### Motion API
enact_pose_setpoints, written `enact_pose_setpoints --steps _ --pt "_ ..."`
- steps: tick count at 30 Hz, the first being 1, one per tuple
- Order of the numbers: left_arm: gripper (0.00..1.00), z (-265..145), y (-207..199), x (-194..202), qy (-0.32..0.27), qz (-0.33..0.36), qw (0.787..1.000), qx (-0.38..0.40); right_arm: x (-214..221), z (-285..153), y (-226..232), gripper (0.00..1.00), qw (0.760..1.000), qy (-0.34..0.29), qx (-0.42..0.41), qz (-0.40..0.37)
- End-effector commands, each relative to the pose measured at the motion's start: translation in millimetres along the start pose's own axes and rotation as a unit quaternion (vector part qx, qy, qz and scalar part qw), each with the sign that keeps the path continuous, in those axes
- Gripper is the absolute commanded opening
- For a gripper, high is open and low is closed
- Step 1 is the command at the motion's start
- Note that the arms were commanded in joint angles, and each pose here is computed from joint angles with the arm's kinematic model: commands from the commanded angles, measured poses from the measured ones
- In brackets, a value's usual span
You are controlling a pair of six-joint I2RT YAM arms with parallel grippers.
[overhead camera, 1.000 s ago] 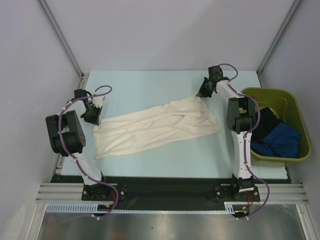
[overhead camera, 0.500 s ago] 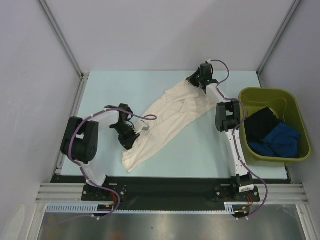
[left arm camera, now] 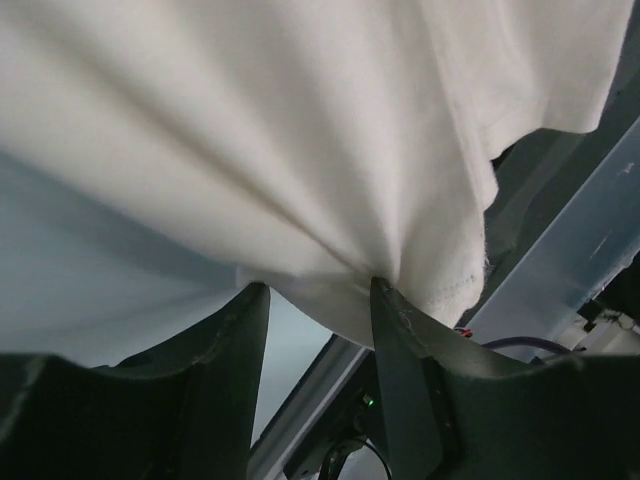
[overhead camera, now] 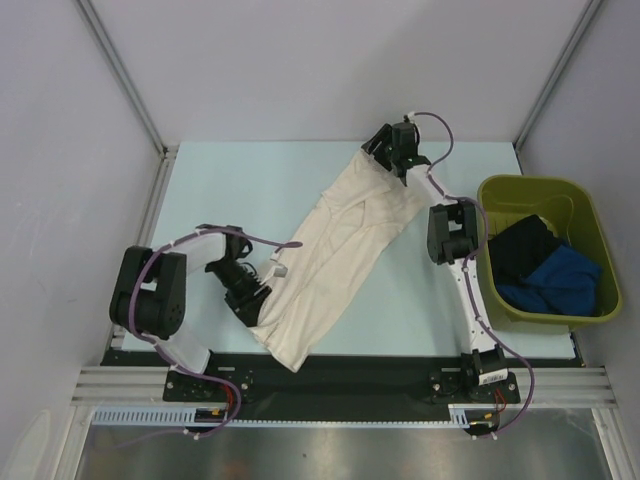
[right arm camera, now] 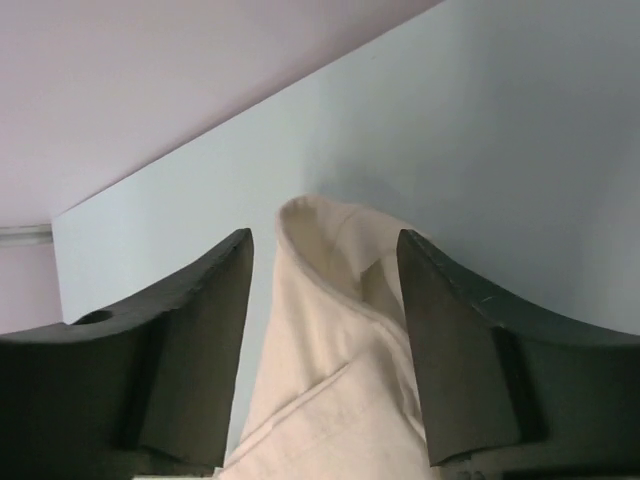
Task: Fold and stack the t-shirts
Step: Fold the tshirt
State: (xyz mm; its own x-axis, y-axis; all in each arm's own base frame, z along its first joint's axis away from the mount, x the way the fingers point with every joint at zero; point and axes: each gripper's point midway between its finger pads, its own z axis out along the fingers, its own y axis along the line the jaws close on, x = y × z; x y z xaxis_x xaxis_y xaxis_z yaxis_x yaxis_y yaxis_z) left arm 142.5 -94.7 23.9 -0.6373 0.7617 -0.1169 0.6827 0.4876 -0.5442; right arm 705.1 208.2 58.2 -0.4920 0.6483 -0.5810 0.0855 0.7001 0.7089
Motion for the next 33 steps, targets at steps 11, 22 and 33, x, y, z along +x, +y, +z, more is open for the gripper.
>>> enact_pose_setpoints --steps 11,22,33 --pt "0.82 -76 24 33 -0.032 -0.018 0.997 -0.075 -132 -154 -21 0.6 0.96 -0.073 0.229 -0.145" --pt "0.97 -65 10 3 -0.056 0.007 0.997 -0.052 -68 -165 -114 0.56 0.94 0.016 0.324 -0.108" --pt "1.0 -23 21 17 0.012 0.013 0.995 -0.1 -43 -162 -140 0.58 0.93 0.047 0.353 -0.089"
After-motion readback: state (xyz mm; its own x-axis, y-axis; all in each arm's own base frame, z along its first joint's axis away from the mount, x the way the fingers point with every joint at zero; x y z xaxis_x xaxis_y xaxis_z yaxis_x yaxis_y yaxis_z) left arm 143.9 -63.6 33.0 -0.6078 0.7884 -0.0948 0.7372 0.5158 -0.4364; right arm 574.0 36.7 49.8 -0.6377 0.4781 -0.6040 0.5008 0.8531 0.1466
